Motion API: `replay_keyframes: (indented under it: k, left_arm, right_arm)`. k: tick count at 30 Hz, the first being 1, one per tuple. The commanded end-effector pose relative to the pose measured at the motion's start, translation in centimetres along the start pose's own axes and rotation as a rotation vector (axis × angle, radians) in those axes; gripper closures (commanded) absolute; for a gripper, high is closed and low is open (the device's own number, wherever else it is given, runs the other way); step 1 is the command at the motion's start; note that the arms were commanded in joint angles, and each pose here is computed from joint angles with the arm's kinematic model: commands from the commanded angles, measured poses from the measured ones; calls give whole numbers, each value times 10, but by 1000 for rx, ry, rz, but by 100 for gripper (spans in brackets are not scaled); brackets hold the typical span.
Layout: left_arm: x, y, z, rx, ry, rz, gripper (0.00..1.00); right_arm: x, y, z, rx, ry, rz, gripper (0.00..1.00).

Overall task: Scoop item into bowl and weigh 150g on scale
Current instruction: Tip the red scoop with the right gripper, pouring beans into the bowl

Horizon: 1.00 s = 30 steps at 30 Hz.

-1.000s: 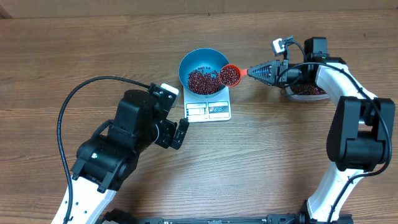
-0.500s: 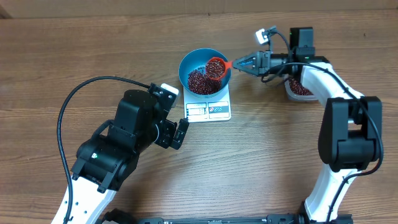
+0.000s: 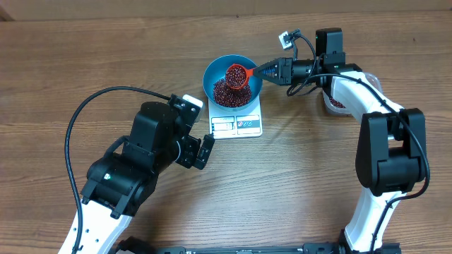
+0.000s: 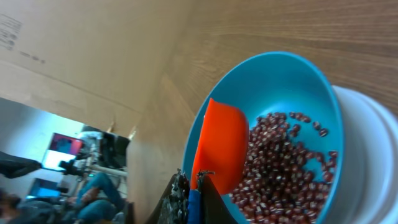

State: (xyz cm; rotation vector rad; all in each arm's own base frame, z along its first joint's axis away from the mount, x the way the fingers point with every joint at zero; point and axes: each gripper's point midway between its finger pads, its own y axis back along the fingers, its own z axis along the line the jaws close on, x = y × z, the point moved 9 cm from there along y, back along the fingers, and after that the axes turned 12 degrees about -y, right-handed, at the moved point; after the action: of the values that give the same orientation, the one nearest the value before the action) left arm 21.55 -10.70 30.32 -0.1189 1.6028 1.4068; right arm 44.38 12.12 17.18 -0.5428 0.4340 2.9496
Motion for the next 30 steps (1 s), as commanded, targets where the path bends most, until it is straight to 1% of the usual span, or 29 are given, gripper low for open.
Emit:
replay_keyframes:
  k: [1,9,20,30]
  left_arm:
    - [0,1,-1,-3,1,-3,0]
    - [0,1,-1,-3,1,-3,0]
    - [0,1,-1,-3,1,-3,1]
    - [0,1,-1,-3,1,-3,0]
  right_arm:
    - [-12,5,25,7,165,-31,96]
    - [-16,11,36,64,225,-63,96]
    - [-15,27,69,164,331,-99,96]
    - [-12,26,80,186,417,-89,96]
